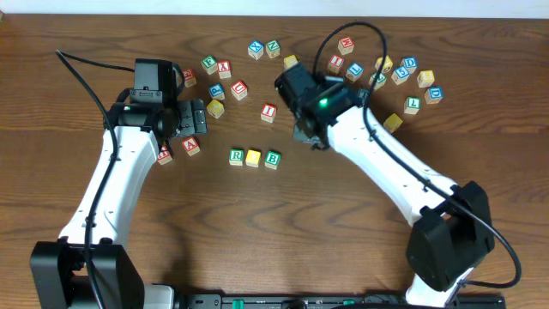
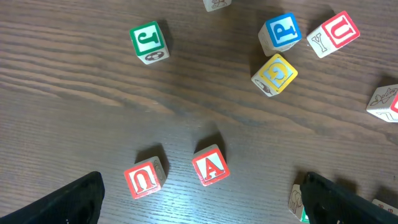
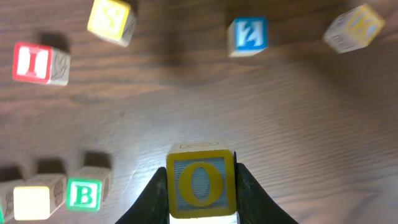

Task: Spell out ROBOT
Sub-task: 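Carry the yellow O block toward the right of the green B block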

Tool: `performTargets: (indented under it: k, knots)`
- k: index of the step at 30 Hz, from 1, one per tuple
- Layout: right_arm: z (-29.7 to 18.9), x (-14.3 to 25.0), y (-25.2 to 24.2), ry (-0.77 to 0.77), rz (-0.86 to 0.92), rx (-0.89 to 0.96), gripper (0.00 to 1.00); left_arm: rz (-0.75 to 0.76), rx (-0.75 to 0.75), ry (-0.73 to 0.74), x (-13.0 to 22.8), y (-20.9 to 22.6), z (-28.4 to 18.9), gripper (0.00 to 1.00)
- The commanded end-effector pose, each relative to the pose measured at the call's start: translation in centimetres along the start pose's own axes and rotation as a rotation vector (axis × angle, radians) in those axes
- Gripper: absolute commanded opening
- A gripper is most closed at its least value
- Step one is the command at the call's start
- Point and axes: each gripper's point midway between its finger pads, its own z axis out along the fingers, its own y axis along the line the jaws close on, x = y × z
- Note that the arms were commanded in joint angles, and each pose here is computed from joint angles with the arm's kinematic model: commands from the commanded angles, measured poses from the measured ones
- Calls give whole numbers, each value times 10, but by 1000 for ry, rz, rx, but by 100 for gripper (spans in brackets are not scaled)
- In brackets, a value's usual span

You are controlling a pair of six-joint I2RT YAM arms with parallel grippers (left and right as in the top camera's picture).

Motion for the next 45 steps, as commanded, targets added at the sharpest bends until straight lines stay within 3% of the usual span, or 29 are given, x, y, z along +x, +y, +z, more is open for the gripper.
performTargets:
  k: [1, 24, 45]
  knots:
    - [-1, 9, 7, -1, -1, -14, 19, 11, 3, 13, 4, 1, 2, 99]
    - [43, 45, 26, -9, -93, -83, 19, 11, 3, 13, 4, 1, 2, 99]
    - [40, 45, 41, -62, -152, -112, 19, 11, 3, 13, 4, 1, 2, 99]
